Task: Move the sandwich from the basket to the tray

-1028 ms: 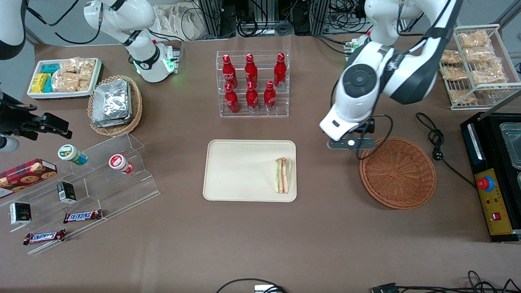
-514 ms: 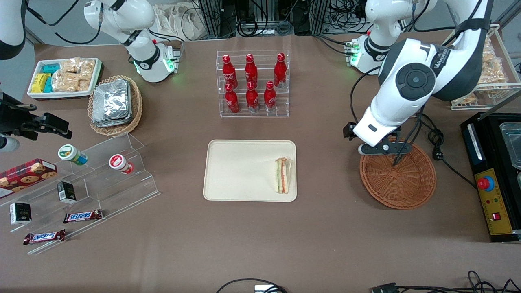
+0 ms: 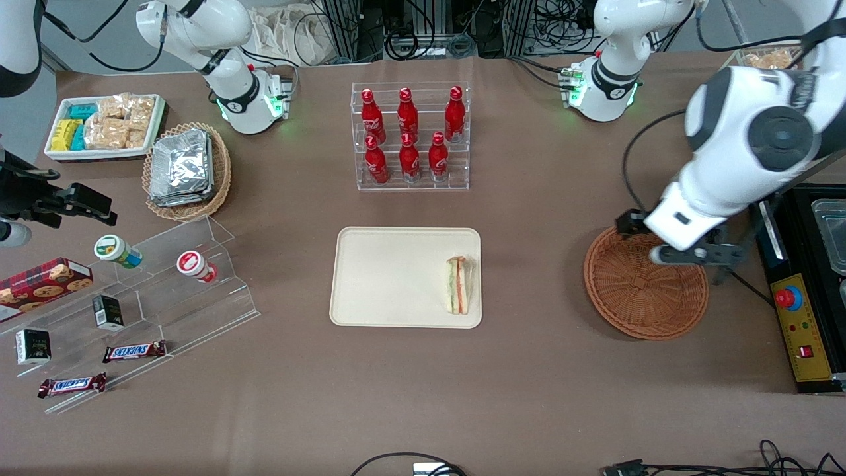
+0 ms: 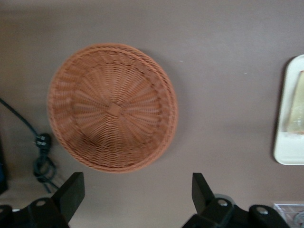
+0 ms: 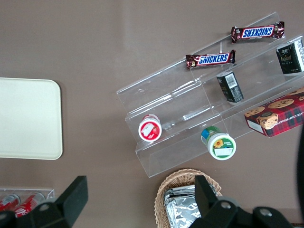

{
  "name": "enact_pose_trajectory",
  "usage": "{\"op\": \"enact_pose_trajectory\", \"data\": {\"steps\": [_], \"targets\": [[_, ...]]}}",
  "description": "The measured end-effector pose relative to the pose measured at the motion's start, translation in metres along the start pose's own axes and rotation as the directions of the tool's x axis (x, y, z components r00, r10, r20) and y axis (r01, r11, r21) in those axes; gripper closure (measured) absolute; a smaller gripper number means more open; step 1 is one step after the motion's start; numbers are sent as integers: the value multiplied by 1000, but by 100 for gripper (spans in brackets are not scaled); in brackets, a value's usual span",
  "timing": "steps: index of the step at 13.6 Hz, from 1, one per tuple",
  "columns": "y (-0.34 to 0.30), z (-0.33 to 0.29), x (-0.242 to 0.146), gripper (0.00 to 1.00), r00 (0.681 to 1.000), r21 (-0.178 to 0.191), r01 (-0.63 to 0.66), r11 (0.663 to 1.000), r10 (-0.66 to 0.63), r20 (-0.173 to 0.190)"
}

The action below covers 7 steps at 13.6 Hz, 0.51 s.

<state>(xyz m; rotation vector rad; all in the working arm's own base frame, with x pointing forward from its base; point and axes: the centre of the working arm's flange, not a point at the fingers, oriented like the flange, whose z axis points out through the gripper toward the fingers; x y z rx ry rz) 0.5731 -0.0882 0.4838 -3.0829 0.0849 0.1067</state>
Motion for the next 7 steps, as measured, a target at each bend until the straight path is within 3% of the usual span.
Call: {"op": "enact_pose_trajectory", "data": {"steps": [4, 7], "targets": [[-53, -13, 8, 0, 999, -75, -36, 997, 35, -12], [-56, -23, 13, 0, 999, -73, -38, 997, 35, -35]]}}
